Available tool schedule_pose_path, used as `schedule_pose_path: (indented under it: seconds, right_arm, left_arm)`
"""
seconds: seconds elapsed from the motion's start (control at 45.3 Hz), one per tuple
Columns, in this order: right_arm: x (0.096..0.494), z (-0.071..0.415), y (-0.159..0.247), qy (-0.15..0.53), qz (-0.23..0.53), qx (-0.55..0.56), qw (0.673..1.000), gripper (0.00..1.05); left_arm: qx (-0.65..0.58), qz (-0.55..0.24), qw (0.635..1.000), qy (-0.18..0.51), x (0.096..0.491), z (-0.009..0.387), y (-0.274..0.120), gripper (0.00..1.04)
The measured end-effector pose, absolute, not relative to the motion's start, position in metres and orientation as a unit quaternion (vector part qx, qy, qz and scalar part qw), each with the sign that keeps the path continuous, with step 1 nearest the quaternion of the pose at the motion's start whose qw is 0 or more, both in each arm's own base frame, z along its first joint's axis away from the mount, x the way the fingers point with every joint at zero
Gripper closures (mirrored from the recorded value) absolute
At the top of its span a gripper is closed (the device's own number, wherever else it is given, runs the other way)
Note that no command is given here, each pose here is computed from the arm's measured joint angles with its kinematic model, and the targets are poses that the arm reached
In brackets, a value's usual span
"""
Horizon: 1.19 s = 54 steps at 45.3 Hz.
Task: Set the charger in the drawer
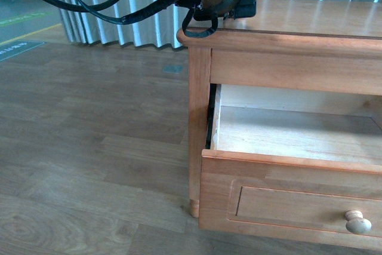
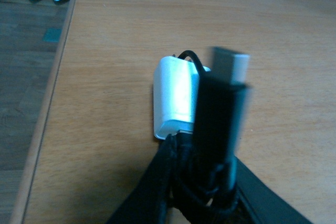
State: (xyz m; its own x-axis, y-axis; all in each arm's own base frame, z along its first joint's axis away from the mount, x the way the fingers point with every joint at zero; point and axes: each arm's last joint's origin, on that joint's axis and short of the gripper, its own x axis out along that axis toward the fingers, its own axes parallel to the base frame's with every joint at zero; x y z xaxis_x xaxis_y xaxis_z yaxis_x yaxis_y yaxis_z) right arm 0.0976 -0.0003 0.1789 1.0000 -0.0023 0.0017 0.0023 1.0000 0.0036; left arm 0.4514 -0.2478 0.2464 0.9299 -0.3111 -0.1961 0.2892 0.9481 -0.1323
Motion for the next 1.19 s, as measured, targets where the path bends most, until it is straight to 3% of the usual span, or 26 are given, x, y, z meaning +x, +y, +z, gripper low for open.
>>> schedule_pose_path:
  seconds: [0.132, 0.397, 0.551, 0.882, 1.147, 1.191]
  right_arm:
    - [0.098, 0.179, 0.000, -0.001, -0.001, 0.002, 1.000, 0.08]
    - [0.098, 0.179, 0.000, -0.001, -0.001, 0.002, 1.000, 0.08]
    - [0.098, 0.179, 0.000, -0.001, -0.001, 0.002, 1.000, 0.08]
    - [0.098, 0.179, 0.000, -0.001, -0.001, 0.002, 1.000, 0.08]
    - [0.098, 0.179, 0.000, -0.001, -0.001, 0.002, 1.000, 0.08]
    - [0.098, 0.179, 0.000, -0.001, -0.001, 0.002, 1.000, 0.08]
  left_arm:
    - [-0.056, -0.163, 0.981, 0.095, 0.429, 0.252, -0.244, 0.99]
    - [-0.077, -0.229, 0.968, 0.062, 0.354, 0.273, -0.252, 0.99]
    - [-0.078, -0.279, 0.953, 0.089, 0.321, 0.252, -0.266, 0.99]
    - [-0.076, -0.291, 0.944, 0.133, 0.321, 0.212, -0.278, 0.99]
    - [-0.074, -0.280, 0.935, 0.203, 0.339, 0.147, -0.294, 0.99]
    - [-0.076, -0.277, 0.934, 0.211, 0.342, 0.140, -0.296, 0.94]
